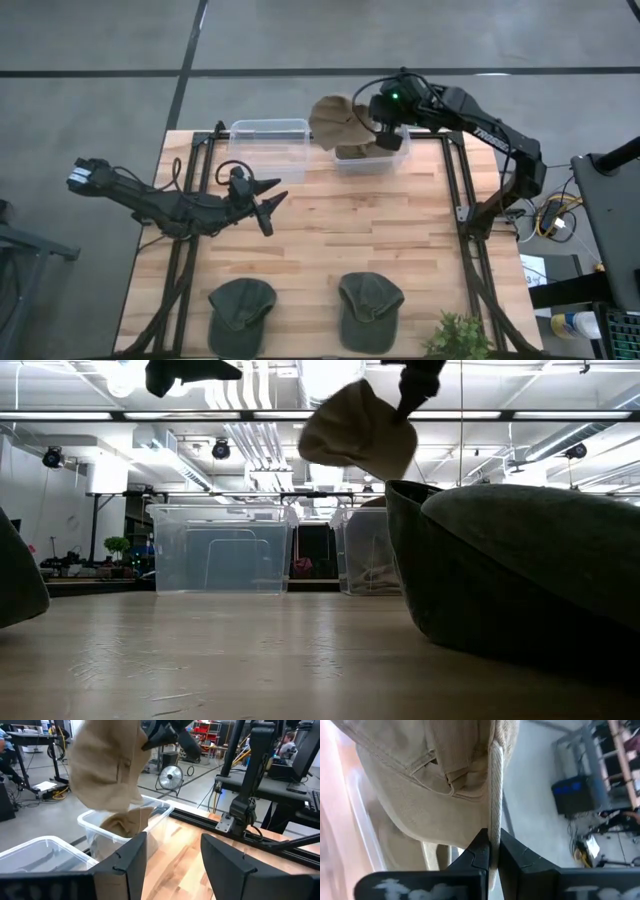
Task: Pick & Place hat
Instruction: Put the brown cap into the right transparent bin
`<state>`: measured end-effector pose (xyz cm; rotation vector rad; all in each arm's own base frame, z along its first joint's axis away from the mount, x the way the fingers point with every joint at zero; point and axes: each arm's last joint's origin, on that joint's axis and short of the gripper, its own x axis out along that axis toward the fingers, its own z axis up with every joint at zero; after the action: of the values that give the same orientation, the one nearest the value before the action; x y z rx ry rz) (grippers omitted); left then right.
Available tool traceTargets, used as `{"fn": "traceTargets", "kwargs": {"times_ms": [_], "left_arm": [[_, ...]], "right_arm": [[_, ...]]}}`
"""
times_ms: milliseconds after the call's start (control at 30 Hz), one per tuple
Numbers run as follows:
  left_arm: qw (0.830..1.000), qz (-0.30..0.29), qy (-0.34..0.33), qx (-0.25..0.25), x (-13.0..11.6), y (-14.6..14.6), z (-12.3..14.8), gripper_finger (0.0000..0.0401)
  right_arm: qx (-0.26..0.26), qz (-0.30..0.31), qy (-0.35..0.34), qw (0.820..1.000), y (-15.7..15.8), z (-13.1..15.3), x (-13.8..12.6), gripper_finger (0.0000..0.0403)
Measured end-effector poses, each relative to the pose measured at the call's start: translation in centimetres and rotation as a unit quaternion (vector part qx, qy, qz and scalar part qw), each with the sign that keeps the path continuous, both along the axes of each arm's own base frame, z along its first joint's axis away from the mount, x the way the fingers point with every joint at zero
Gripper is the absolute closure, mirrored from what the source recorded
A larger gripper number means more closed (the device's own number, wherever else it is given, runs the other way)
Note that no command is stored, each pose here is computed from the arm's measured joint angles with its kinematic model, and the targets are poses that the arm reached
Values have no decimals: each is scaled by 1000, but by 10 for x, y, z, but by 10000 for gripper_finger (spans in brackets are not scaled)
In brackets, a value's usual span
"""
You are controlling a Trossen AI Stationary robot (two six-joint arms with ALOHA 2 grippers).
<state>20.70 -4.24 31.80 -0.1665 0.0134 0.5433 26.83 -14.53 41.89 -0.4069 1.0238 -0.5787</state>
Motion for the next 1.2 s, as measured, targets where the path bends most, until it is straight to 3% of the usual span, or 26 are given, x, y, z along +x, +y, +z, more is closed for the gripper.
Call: {"fn": "traceTargets", "kwargs": {"times_ms": [167, 367, 633, 867, 1200], "left_arm": [[1000, 0, 0, 0, 0, 0, 0, 222], [1000, 0, 1, 2, 0, 0, 0, 222], [1000, 0, 1, 1, 0, 0, 0, 222], [1000, 0, 1, 1, 0, 0, 0, 222], [1000, 1, 10, 4, 0, 0, -7, 222]], "right_arm": [[43, 11, 37, 998, -1, -8, -6, 390], [114, 57, 8, 992, 4, -11, -4, 390], [136, 18, 27, 990, -13, -31, 10, 390], [75, -41, 108, 990, -32, -59, 28, 390], [2, -73, 156, 985, -41, -63, 31, 390]]}}
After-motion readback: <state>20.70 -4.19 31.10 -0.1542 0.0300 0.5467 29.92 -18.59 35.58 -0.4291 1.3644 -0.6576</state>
